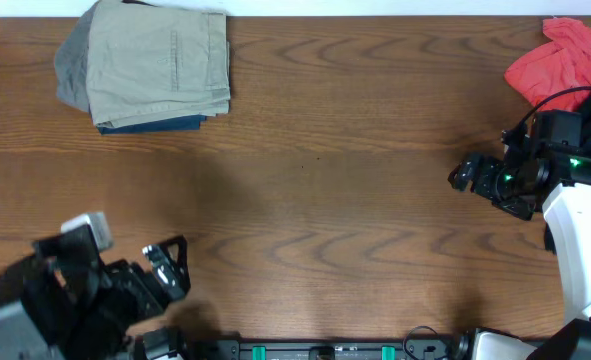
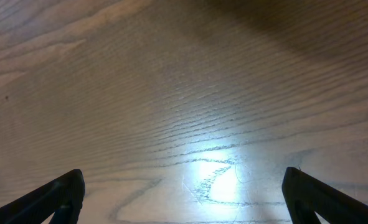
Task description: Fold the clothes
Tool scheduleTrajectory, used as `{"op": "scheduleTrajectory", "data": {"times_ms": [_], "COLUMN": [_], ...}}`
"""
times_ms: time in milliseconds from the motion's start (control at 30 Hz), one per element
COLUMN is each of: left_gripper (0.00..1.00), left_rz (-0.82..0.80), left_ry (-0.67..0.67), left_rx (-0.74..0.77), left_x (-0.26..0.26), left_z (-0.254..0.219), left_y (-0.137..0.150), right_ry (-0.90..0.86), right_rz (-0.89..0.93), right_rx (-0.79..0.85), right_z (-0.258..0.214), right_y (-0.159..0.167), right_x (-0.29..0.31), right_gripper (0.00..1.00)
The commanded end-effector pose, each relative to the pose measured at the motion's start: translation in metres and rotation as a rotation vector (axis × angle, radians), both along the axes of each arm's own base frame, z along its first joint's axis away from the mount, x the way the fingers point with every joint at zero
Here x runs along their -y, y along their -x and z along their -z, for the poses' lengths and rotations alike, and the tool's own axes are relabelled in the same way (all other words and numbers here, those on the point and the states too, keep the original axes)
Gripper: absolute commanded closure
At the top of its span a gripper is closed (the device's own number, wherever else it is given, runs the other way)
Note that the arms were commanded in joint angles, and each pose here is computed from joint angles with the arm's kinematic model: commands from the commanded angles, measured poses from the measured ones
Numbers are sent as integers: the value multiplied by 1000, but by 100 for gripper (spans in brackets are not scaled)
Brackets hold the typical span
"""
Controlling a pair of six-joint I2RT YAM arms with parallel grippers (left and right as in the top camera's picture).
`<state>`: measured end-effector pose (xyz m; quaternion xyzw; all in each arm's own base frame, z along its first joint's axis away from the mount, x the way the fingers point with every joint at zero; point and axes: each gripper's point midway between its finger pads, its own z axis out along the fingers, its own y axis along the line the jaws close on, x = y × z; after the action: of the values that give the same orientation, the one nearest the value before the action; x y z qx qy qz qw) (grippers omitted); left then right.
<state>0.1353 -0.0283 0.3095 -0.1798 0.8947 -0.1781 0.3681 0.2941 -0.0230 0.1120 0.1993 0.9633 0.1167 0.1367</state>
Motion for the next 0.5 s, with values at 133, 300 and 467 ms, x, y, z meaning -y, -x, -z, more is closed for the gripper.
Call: {"op": "scheduleTrajectory", "data": {"times_ms": [133, 300, 467], "left_gripper": [2, 2, 2], "left_rz": [11, 27, 189], "left_ry": [-34, -39, -69], "left_rx": [34, 40, 179], "left_x": [3, 5, 22], "left_z": [0, 0, -15], "left_y": [14, 15, 9], "right_ry": [1, 1, 1], "right_rz": [7, 7, 7], "right_rx": [16, 16, 16], "right_z": [-5, -5, -5], "right_y": [-2, -2, -2], "right_x": [1, 1, 1], "right_gripper": [1, 1, 1]}}
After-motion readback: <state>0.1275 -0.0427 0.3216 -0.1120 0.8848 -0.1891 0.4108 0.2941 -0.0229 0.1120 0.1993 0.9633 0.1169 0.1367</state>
